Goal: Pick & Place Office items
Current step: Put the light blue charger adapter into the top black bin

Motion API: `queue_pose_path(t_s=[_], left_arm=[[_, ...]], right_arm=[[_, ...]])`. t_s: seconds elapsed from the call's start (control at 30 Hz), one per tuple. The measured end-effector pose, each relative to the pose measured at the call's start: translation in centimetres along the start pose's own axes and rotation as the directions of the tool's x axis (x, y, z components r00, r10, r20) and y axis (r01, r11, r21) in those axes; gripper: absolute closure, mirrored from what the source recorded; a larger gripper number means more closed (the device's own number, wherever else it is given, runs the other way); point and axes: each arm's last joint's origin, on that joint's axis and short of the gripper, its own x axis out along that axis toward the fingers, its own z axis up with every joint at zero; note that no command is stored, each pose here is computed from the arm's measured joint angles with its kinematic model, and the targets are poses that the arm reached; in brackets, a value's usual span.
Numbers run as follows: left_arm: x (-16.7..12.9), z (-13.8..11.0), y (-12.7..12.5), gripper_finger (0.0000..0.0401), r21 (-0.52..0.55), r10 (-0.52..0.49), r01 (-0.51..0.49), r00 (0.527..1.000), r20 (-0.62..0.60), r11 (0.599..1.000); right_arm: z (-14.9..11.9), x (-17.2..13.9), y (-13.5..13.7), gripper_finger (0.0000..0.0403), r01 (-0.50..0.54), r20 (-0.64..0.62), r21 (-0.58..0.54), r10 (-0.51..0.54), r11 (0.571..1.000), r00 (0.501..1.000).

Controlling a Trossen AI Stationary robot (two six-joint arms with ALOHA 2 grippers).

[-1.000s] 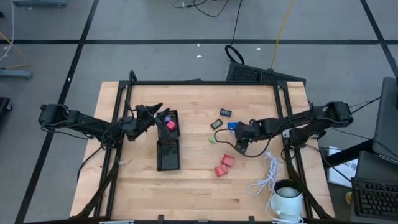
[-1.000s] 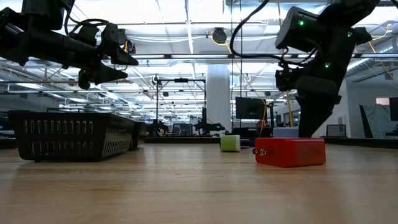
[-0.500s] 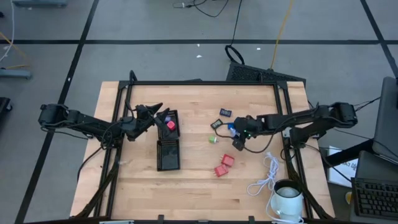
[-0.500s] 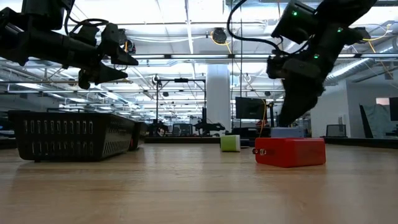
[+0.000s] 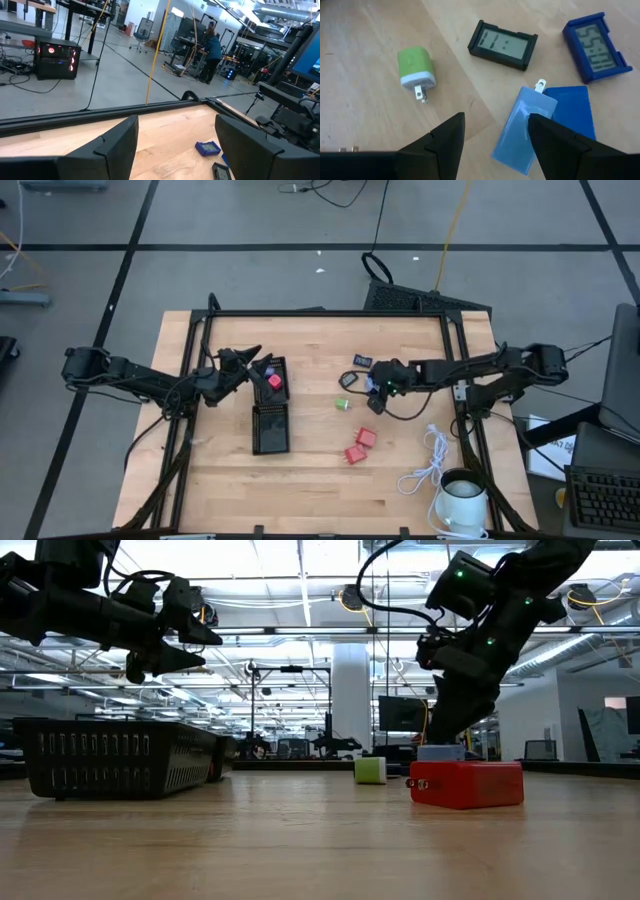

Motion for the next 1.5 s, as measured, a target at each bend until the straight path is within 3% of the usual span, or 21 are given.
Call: queue_pose_path(t_s=[0.23,0.4,0.53,0.87,1.07,1.5], left_arm=[[0.0,0.0,0.0,0.0134,0.004,0.0,0.0,1.0,0.0,1.0],[0.0,0.0,0.0,0.0134,0.003,0.0,0.0,1.0,-0.001,1.0],[0.0,0.0,0.0,0.0134,0.003,0.0,0.0,1.0,-0.001,1.0],[0.0,0.0,0.0,0.0134,0.001,0.0,0.0,1.0,0.0,1.0],[0.0,0.0,0.0,0.0134,0.0,0.0,0.0,1.0,0.0,1.0],[0.0,0.0,-0.1,0.0134,0.0,-0.019,0.019,1.0,-0.008,1.0]], right_arm=[[0.5,-2.2,-0.2,0.0193,0.061,0.109,-0.016,-0.059,0.998,0.992],[0.2,-2.2,-0.4,0.0193,0.085,0.078,-0.047,-0.081,0.995,0.994],[-0.7,-1.6,-0.4,0.0193,0.11,-0.002,-0.052,-0.11,0.993,0.994],[-1.2,0.6,0.3,0.0193,0.121,-0.049,-0.085,-0.125,0.989,0.991],[-0.8,2.2,0.4,0.0193,0.115,-0.013,-0.076,-0.116,0.99,0.993],[-0.2,2.6,-0.5,0.0198,0.135,-0.002,-0.062,-0.135,0.989,0.991]])
